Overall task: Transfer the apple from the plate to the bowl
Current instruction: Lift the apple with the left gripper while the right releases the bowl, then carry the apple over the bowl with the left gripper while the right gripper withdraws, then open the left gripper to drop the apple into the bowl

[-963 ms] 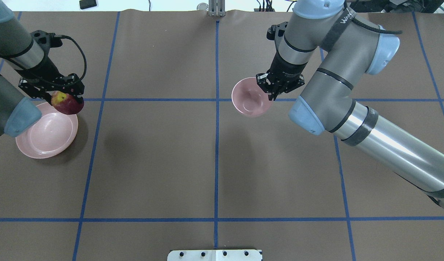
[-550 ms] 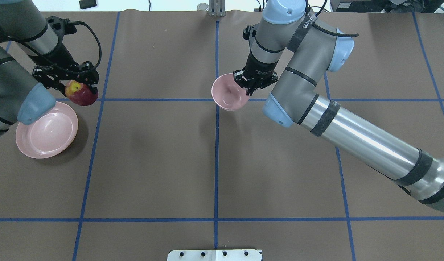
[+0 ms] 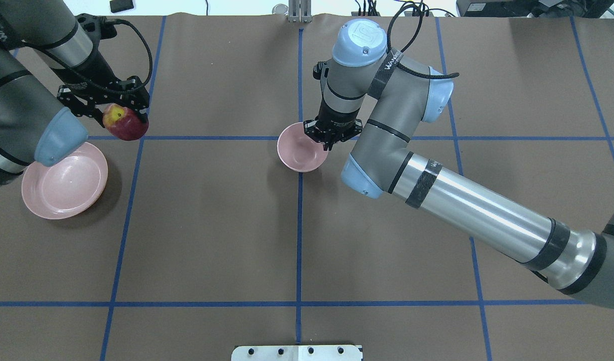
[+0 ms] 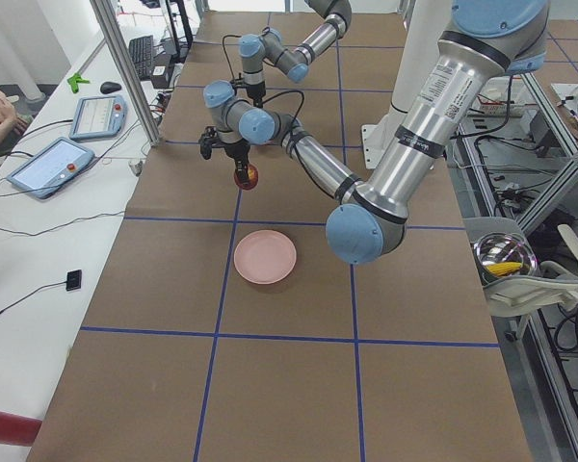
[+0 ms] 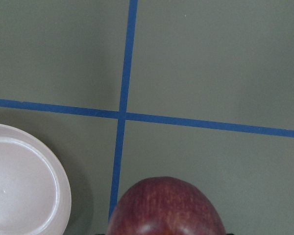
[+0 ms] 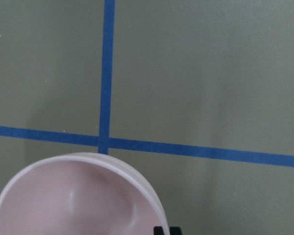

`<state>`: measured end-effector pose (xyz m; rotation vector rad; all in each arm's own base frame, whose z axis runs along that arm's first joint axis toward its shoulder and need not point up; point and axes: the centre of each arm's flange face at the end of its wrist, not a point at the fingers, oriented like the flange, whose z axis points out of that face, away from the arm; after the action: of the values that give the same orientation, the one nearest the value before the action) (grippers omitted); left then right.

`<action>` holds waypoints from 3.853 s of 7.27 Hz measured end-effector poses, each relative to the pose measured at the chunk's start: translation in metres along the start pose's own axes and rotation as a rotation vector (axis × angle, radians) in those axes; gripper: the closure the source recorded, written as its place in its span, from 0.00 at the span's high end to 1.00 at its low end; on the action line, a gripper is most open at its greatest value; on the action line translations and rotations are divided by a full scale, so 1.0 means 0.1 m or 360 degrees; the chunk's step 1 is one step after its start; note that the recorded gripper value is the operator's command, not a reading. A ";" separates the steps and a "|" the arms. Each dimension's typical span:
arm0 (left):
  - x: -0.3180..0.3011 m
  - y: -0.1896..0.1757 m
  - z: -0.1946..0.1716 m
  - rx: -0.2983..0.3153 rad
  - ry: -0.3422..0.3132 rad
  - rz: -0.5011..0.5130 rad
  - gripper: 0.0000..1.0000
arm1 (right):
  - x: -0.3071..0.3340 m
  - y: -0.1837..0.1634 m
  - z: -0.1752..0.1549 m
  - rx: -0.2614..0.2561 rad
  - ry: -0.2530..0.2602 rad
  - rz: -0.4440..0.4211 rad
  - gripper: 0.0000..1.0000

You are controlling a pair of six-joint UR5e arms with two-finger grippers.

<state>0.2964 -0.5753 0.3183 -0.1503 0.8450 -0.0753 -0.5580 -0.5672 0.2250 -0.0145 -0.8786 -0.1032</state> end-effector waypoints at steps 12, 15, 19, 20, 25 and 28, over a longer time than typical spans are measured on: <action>2.66 0.29 0.26 -0.0061 0.0124 -0.0172 0.00 | 1.88 -0.60 -0.76 0.0065 -0.0021 0.0192 1.00; 3.02 0.26 0.65 -0.0010 0.0065 -0.0164 0.00 | 2.23 -0.52 -0.79 0.0071 -0.0002 0.0154 1.00; 3.14 0.28 1.06 0.0040 0.0035 -0.0152 0.52 | 2.32 -0.53 -0.84 0.0078 -0.0005 0.0132 1.00; 3.15 0.30 1.16 0.0051 0.0045 -0.0164 0.95 | 2.35 -0.54 -0.86 0.0081 -0.0004 0.0129 1.00; 2.98 0.17 1.00 0.0090 0.0124 -0.0247 0.99 | 2.76 -0.61 -1.14 0.0083 -0.0061 0.0210 1.00; 1.44 -0.18 0.51 0.0204 0.0132 -0.0029 0.99 | 3.60 -0.64 -1.56 0.0059 -0.0010 0.0197 1.00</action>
<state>0.4299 -0.6058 0.2484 -0.0343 0.9191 -0.1532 -0.2166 -0.6693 0.4001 -0.0348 -0.8839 0.0288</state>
